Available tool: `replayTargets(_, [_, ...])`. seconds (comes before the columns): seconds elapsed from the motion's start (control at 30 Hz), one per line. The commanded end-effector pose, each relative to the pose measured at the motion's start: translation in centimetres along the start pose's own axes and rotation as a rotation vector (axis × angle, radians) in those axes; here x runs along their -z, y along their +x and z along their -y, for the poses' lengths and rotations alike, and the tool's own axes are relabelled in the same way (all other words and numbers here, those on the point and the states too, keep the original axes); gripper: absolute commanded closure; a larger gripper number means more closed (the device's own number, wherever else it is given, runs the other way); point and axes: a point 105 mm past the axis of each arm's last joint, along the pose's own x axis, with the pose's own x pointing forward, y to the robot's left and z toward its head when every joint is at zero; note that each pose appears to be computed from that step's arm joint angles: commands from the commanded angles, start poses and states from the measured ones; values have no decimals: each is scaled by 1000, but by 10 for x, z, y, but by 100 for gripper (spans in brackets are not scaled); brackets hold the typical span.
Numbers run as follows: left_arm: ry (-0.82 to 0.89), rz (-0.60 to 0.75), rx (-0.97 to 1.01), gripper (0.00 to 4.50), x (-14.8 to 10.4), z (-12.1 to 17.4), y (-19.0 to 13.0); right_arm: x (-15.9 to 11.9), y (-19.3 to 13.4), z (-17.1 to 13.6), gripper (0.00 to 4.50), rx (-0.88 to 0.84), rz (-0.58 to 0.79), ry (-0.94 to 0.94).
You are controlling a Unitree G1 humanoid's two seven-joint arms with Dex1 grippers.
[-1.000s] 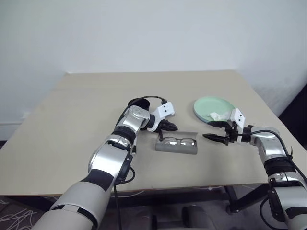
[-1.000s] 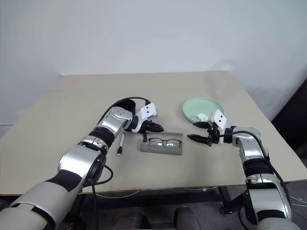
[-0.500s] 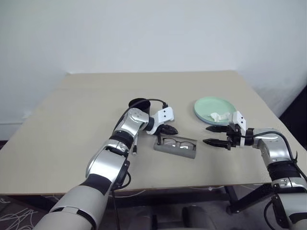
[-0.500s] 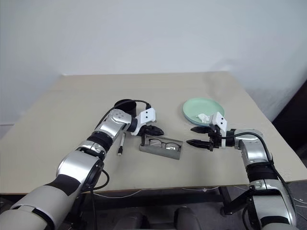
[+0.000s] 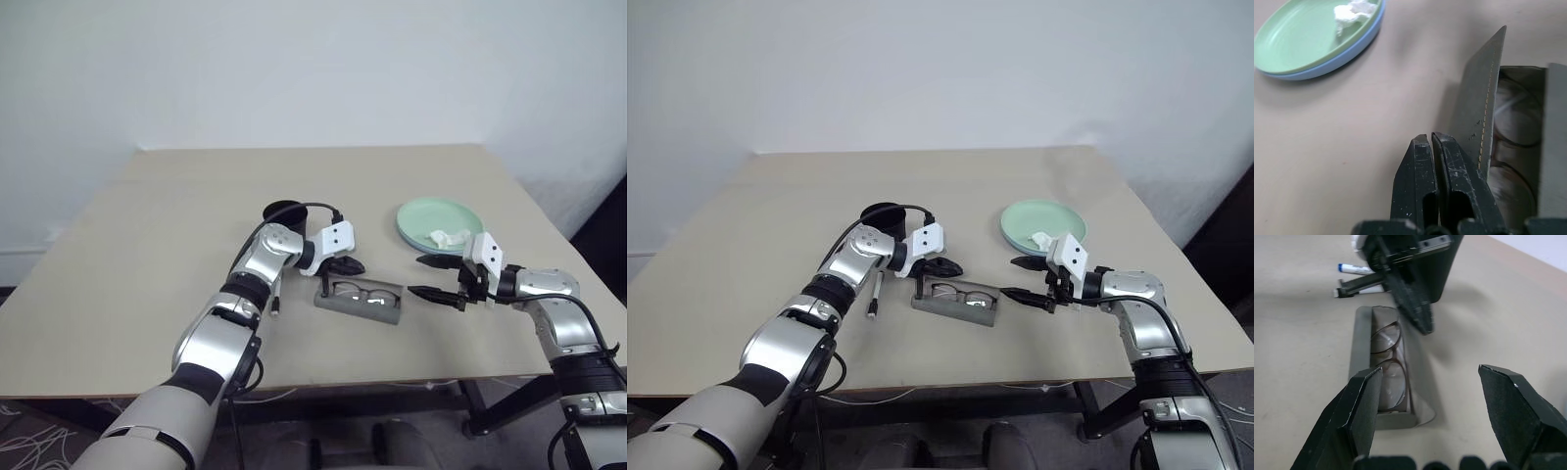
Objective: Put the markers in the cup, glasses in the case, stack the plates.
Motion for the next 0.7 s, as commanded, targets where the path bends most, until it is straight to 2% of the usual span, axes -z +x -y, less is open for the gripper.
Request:
replayTargets(0.03, [44, 6, 23, 446, -6, 2, -1, -18, -3, 6, 109, 38, 58, -42])
replayTargets(0.27, [77, -16, 148, 446, -1, 25, -4, -19, -1, 8, 109, 56, 64, -41])
replayTargets(0.5, [95, -70, 151, 446, 11, 32, -4, -19, 1, 9, 109, 57, 65, -41])
replayTargets(0.7, [25, 97, 5, 446, -19, 11, -6, -18, 3, 9, 109, 53, 63, -39])
